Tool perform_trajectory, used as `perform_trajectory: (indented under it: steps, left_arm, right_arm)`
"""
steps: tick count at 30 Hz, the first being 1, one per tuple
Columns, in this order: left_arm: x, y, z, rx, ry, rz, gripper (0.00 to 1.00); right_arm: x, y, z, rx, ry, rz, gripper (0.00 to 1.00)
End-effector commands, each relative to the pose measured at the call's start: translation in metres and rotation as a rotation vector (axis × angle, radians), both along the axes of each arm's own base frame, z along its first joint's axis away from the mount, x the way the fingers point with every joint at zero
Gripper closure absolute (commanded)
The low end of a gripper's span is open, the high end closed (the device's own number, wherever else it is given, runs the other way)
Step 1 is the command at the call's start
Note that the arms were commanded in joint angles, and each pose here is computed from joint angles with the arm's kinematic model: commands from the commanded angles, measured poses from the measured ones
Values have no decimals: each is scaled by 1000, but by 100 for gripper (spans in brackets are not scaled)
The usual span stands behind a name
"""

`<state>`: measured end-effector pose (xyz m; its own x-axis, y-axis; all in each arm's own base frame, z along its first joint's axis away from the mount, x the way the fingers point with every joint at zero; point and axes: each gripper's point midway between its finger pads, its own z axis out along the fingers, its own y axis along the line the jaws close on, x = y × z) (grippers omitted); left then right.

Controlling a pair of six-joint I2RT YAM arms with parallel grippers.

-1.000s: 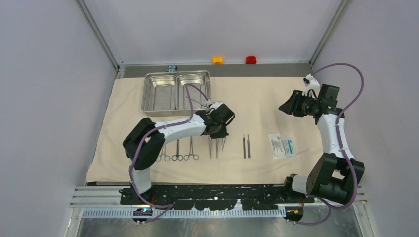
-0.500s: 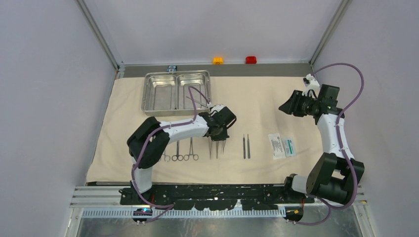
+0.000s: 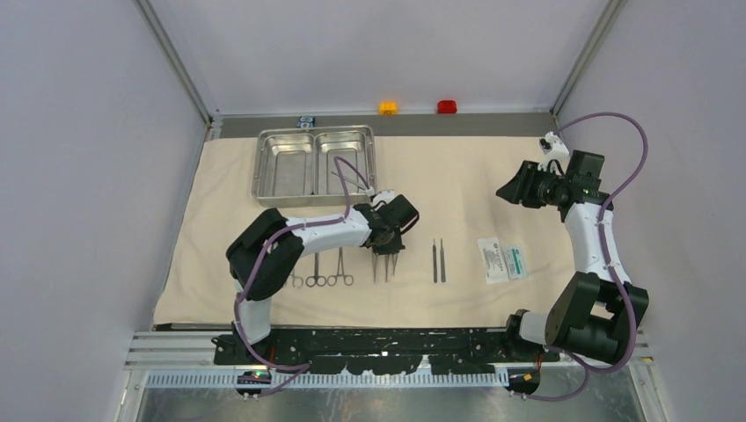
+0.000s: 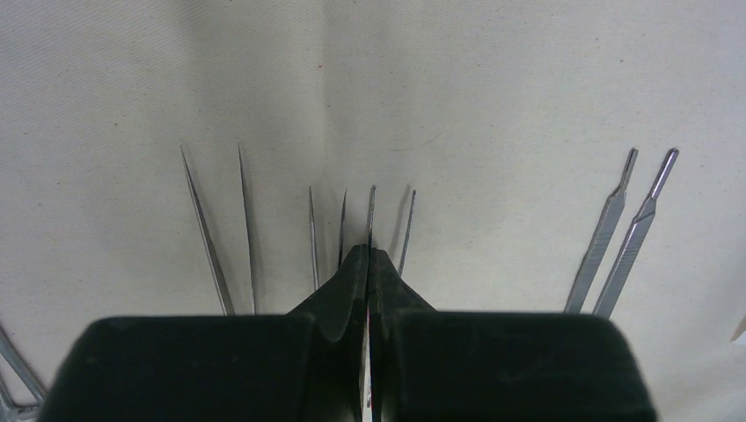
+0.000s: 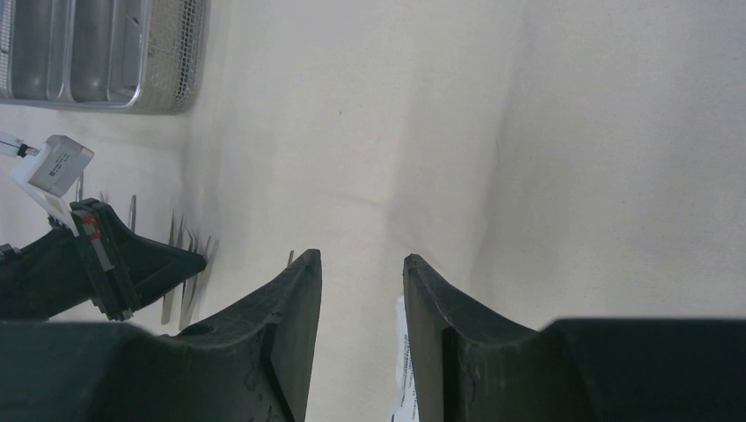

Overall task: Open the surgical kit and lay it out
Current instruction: Place the medical item in the surgical kit.

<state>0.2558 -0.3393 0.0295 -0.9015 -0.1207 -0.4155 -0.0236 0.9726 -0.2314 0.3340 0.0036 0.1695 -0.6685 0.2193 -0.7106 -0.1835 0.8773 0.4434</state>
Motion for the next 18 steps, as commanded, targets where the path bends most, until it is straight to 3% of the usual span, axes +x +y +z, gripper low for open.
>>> perform_trajectory:
  steps: [1, 18]
  left_arm:
    - [8, -4, 11, -32, -52, 25, 100]
    - [3, -11, 6, -43, -31, 13, 100]
  right_arm:
    - [4, 0, 13, -15, -67, 8, 55]
    - [4, -1, 12, -13, -65, 8, 55]
